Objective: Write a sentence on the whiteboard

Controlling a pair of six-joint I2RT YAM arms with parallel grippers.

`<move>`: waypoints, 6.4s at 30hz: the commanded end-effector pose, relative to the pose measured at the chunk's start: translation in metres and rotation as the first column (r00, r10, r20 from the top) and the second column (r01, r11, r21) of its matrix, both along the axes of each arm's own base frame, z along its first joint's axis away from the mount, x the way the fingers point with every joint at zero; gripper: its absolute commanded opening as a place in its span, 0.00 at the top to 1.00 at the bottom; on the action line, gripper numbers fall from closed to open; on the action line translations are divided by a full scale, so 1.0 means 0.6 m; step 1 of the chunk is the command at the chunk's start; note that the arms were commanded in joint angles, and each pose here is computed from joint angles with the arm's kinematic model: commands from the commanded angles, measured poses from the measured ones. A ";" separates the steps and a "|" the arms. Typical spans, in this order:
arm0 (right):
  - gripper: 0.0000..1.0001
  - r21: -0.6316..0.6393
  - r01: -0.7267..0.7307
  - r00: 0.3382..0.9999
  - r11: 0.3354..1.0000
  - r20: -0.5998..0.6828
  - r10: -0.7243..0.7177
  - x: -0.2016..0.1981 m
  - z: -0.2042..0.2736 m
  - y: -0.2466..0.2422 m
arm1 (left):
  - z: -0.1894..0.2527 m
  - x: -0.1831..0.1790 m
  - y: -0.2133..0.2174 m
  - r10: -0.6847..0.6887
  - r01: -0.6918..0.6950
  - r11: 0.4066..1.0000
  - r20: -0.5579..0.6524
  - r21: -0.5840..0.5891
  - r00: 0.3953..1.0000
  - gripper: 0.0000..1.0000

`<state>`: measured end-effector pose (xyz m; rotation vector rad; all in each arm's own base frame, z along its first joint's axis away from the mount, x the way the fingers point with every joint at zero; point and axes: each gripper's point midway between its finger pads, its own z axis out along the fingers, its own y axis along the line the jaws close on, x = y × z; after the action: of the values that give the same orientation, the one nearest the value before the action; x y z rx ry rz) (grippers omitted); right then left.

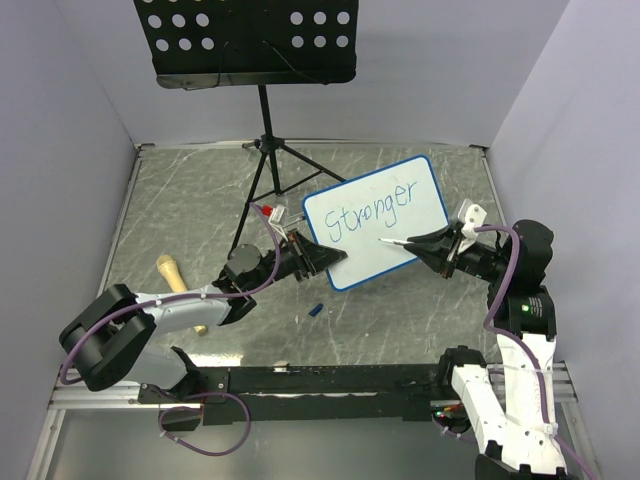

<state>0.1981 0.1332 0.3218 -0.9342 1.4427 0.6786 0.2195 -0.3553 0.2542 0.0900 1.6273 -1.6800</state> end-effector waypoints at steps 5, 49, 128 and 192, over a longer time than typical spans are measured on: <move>1.00 -0.021 -0.011 1.000 1.000 0.024 0.011 0.001 -0.003 0.001 | 0.118 -0.014 0.011 -0.001 0.031 0.982 0.162 -0.185 0.987 0.99; 1.00 -0.164 -0.007 0.994 0.986 0.102 0.024 0.019 -0.020 0.019 | 0.141 0.003 -0.012 -0.011 0.028 0.968 0.070 -0.250 0.998 0.99; 1.00 -0.150 0.085 0.996 0.985 0.047 -0.079 0.046 -0.027 0.007 | 0.120 -0.003 -0.001 -0.009 0.025 0.973 0.071 -0.228 0.997 0.99; 1.00 -0.151 0.157 0.987 0.976 0.057 -0.150 0.065 -0.008 -0.008 | 0.096 -0.016 -0.002 -0.061 0.080 0.976 0.097 -0.203 0.993 0.99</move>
<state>0.2308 0.1294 0.3088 -0.9566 1.5524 0.4526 0.2217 -0.3615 0.2469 0.0096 1.6733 -1.7616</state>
